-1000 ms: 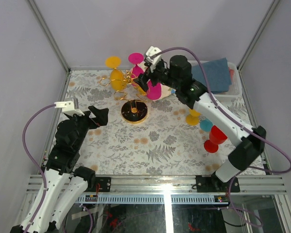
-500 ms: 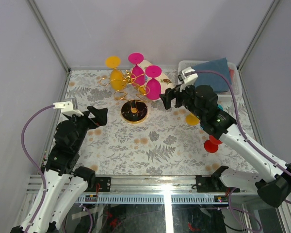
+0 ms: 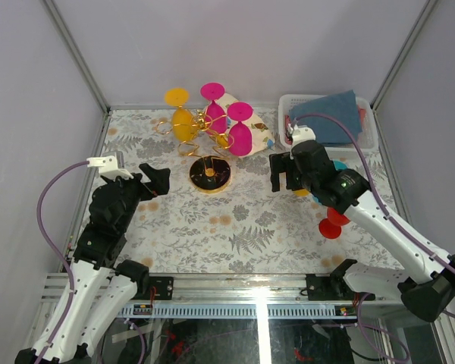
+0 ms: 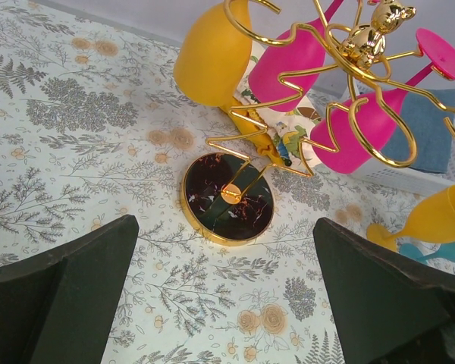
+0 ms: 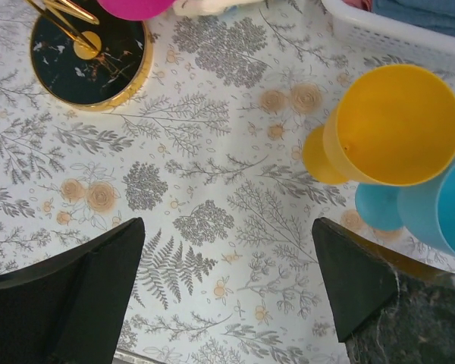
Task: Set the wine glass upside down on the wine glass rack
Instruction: Adjust the wine rack at the center of the board.
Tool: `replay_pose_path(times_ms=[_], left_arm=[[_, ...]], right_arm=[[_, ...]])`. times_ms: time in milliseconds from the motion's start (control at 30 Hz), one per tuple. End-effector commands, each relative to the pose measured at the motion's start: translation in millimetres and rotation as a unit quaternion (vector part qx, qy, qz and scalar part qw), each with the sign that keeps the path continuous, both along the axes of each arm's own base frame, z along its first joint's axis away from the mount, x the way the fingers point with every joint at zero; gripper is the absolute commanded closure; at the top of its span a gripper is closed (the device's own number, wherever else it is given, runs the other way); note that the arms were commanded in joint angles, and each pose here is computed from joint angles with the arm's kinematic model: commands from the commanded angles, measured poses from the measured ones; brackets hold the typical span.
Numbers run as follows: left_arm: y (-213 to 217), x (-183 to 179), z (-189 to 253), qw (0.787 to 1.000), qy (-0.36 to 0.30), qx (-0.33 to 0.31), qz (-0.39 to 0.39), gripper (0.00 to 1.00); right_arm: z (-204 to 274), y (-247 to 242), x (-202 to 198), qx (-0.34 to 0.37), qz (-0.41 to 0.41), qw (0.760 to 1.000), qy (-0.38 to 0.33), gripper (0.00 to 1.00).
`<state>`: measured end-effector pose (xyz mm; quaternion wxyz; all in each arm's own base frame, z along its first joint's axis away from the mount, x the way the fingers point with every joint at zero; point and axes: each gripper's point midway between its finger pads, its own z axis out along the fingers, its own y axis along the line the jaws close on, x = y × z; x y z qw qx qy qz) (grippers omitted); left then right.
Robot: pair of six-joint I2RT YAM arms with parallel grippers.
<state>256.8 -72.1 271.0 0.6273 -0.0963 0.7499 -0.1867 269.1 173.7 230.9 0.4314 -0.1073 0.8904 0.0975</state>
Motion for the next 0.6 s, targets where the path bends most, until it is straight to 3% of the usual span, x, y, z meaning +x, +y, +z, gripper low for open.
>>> replay_pose_path(times_ms=[0, 100, 233, 567], left_arm=[[3.8, 0.2, 9.4, 1.0, -0.011, -0.004, 0.009, 0.0], [4.5, 0.0, 9.1, 1.0, -0.012, -0.003, 0.011, 0.0], [4.4, 0.3, 9.0, 1.0, -0.011, -0.002, 0.011, 0.0], [3.8, -0.6, 9.3, 1.0, -0.013, -0.003, 0.008, 0.0]], right_arm=[[4.2, -15.6, -2.7, -0.036, -0.027, 0.999, 0.021, 0.01], [-1.9, -14.1, 0.2, -0.069, 0.007, 0.997, 0.02, 0.01], [8.9, -32.0, 12.2, -0.11, -0.038, 0.993, 0.006, 0.01], [22.7, -55.5, 70.3, -0.11, -0.099, 0.988, -0.035, 0.01]])
